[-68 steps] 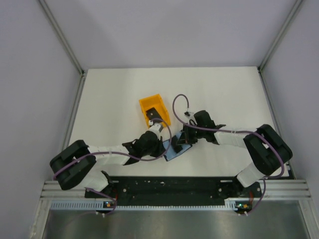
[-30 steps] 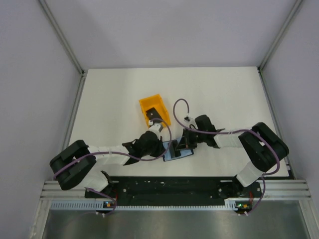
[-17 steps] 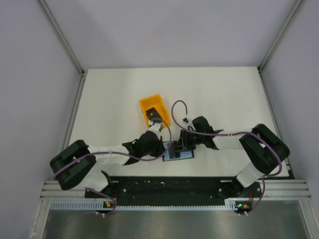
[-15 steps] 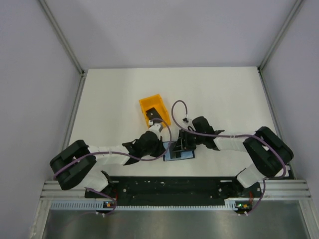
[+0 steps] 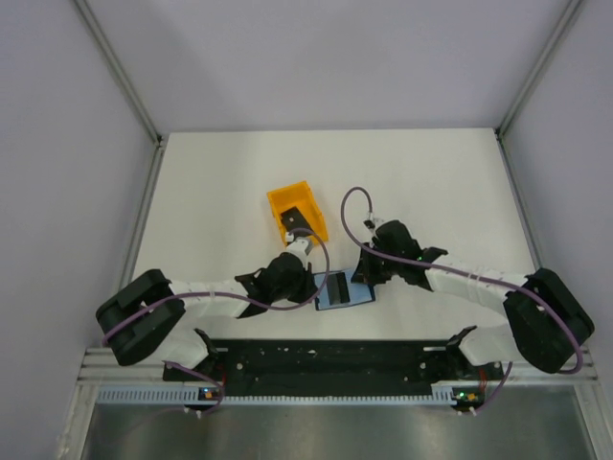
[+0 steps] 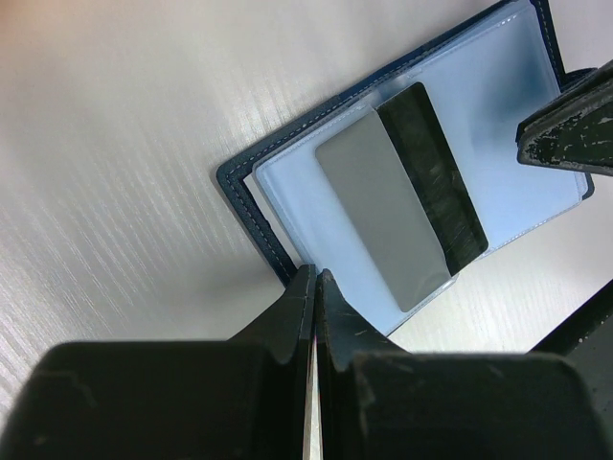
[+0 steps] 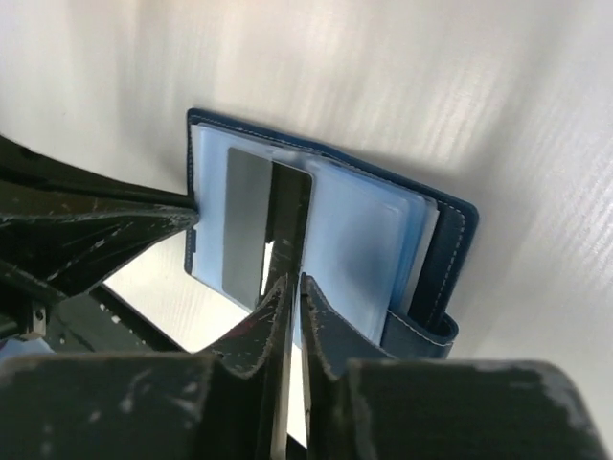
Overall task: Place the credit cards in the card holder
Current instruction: Insert the credit card into the card holder.
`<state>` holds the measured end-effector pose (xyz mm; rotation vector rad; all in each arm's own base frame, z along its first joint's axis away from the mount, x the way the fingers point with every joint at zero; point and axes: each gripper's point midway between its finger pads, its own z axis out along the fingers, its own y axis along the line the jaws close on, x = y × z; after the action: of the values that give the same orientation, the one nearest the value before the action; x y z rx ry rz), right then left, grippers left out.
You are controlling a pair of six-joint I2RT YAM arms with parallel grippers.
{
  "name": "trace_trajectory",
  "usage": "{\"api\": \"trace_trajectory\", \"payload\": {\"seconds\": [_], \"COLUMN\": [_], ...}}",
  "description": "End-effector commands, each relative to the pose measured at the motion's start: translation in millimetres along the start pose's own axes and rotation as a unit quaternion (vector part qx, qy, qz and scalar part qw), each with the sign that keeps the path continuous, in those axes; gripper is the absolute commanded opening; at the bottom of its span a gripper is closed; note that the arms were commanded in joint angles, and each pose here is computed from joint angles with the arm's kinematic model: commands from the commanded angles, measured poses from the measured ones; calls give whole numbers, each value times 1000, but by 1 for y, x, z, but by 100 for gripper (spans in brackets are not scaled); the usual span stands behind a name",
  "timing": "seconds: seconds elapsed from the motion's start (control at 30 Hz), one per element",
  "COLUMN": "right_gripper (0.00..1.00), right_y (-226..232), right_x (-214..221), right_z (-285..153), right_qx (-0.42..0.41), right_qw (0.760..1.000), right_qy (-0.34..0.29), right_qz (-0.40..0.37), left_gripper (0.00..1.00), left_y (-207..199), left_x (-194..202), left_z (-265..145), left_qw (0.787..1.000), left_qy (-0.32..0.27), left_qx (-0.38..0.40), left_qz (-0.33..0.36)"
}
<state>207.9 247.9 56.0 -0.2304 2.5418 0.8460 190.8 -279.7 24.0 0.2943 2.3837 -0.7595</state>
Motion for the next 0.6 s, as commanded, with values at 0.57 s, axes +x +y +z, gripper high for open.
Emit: {"api": "trace_trajectory", "payload": {"seconds": [0.57], "right_gripper": [0], "right_y": [-5], "right_x": [12], "right_z": [36], "right_qx": [77], "right_qw": [996], "right_qy": [42], "right_qz": [-23], "left_gripper": [0], "left_y": [19], "left_x": [21], "left_z": [-2], "left_qw": [999], "left_qy": [25], "left_qx": [-27], "left_qz": [5]}}
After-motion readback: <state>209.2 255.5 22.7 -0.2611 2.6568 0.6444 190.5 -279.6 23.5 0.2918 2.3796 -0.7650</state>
